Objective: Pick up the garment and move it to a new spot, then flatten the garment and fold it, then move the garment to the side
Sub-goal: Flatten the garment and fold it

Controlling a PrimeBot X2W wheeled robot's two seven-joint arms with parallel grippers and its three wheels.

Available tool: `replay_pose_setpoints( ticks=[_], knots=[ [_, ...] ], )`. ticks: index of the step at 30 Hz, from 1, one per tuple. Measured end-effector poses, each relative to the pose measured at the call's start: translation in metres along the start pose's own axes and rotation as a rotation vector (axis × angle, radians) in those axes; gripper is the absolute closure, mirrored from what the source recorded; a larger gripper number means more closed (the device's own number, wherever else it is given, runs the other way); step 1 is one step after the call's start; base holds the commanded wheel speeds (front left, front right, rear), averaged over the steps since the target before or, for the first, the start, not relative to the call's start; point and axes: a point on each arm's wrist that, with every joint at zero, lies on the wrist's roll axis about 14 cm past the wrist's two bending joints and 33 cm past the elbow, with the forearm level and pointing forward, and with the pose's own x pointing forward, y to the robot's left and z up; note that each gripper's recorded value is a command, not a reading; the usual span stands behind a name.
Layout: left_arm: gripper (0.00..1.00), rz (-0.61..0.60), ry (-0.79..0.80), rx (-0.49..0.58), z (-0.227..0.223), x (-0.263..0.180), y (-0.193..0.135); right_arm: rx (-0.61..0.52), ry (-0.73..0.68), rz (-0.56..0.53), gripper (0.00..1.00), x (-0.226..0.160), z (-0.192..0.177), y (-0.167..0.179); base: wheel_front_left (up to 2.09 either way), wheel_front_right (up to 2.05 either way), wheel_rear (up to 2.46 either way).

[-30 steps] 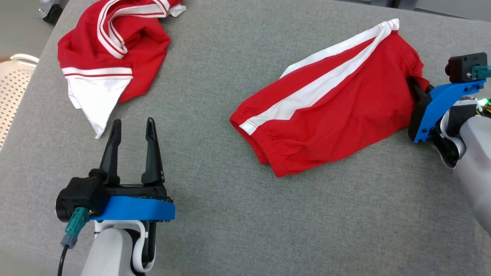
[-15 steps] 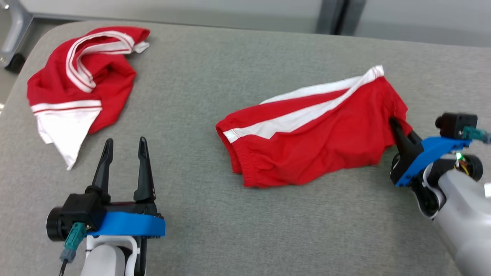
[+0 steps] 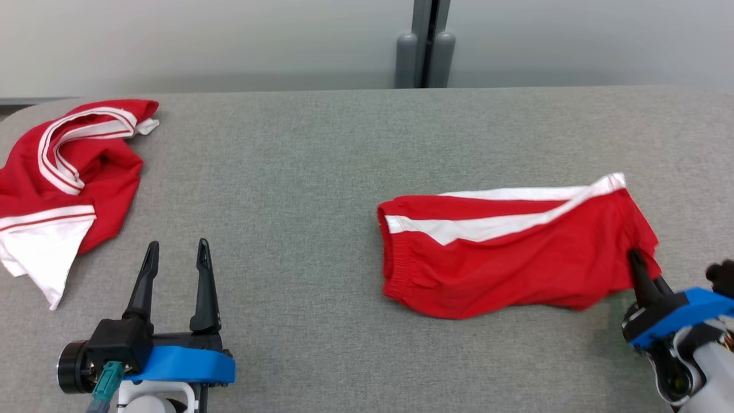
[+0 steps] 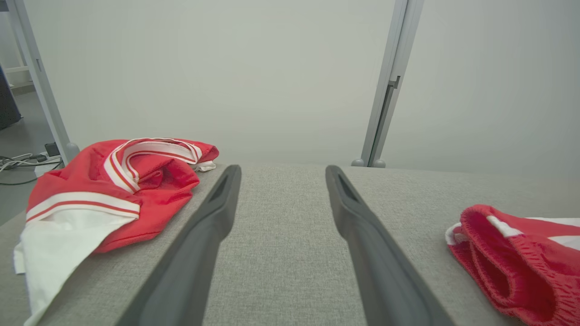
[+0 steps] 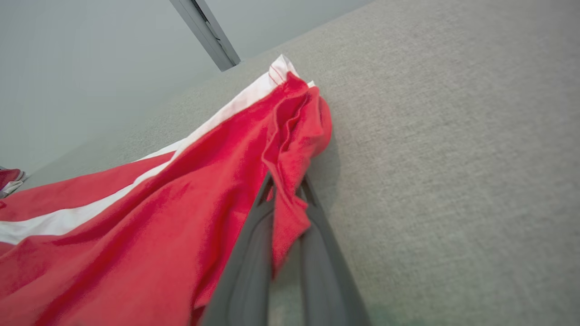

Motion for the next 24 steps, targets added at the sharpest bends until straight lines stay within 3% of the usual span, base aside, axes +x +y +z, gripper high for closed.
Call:
replay_pose_setpoints(
  ticks=[6, 24],
  knots=[
    [0.0, -0.012, -0.007, 0.024, 0.003, -0.005, -0.003, 0.011, -0.021, -0.069, 1.0, -0.03, -0.004, -0.027, 0.0, 0.0, 0.0],
    [0.0, 0.005, -0.016, 0.037, 0.008, -0.017, 0.003, 0.034, -0.123, -0.029, 1.0, -0.032, 0.02, -0.006, 0.0, 0.0, 0.0]
  ],
)
